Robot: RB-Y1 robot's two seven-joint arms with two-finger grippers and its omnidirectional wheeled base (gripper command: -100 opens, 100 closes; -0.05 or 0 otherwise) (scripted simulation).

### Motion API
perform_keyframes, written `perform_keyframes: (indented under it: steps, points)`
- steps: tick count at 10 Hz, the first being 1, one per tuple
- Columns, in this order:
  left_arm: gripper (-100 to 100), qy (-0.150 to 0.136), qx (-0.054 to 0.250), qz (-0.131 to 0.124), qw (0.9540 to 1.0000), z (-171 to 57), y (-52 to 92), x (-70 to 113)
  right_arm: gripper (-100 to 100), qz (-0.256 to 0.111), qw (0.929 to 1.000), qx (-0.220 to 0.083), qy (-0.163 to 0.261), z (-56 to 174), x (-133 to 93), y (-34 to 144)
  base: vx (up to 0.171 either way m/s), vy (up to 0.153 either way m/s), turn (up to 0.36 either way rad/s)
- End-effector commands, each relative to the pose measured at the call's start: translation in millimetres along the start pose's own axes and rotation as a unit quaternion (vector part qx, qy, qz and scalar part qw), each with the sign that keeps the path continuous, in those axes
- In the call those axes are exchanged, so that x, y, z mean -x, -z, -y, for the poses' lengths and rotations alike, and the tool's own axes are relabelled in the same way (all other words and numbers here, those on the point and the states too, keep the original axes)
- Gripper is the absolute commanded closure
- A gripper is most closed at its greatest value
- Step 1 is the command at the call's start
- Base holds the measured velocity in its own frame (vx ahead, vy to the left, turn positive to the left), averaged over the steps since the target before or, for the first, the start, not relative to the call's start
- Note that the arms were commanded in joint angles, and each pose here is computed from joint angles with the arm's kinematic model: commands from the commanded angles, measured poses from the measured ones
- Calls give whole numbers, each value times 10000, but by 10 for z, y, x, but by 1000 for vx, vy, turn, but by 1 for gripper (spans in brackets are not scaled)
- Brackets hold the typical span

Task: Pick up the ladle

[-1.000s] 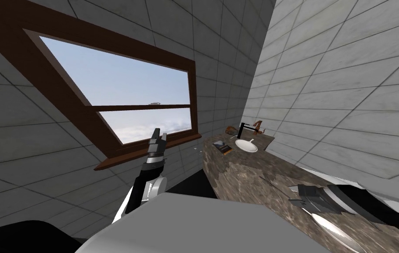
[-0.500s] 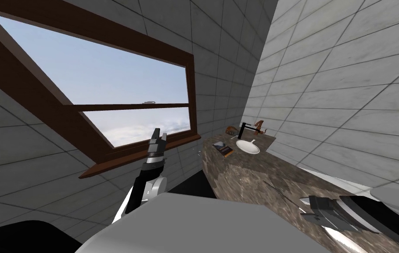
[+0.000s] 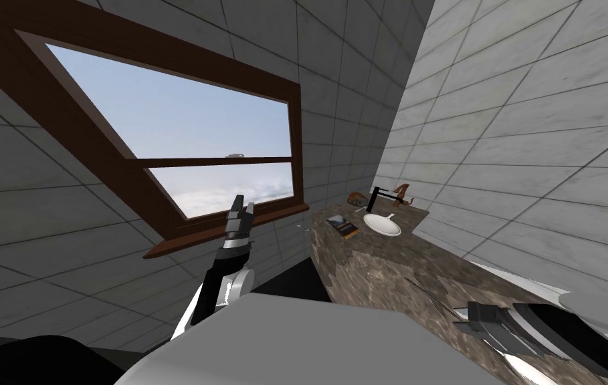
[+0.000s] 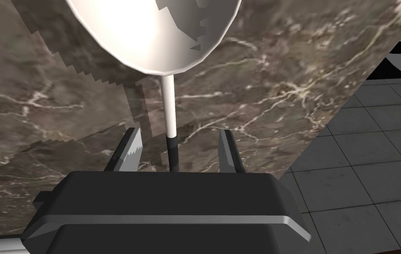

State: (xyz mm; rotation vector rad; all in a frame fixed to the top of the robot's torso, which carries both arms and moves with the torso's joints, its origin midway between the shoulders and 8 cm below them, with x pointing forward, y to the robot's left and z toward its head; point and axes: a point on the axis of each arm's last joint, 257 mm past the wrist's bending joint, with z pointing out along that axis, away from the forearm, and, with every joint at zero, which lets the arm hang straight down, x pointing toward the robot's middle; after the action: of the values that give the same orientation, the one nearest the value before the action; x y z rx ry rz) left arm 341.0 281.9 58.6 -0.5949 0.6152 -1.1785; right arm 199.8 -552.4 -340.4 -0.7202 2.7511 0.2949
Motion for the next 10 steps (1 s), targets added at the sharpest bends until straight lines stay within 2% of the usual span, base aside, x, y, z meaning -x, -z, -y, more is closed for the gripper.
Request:
perform_keyframes:
  steps: [1, 4, 5, 6, 8, 9, 10]
  points:
    - [0, 0, 0, 0, 10000, 0, 0, 0, 100, 0, 10000, 0, 0, 0, 0, 0, 0, 0, 0]
    - [0, 0, 0, 0, 10000, 0, 0, 0, 100, 2, 10000, -7, -3, 5, 2, 2, 0, 0, 0]
    - [0, 0, 0, 0, 10000, 0, 0, 0, 0, 2, 10000, -7, -4, 5, 2, 2, 0, 0, 0]
    - [0, 0, 0, 0, 10000, 0, 0, 0, 100, -20, 10000, 37, 81, 24, 33, 92, 35, 9, -185]
    - [0, 0, 0, 0, 10000, 0, 0, 0, 100, -38, 9998, 72, 159, 36, 63, 175, 45, 16, -114]
    - [0, 0, 0, 0, 10000, 0, 0, 0, 100, -33, 9999, 50, 124, 32, 50, 136, 16, 7, -21]
    - [0, 0, 0, 0, 10000, 0, 0, 0, 0, -36, 9999, 59, 134, 30, 52, 143, 0, 0, 0]
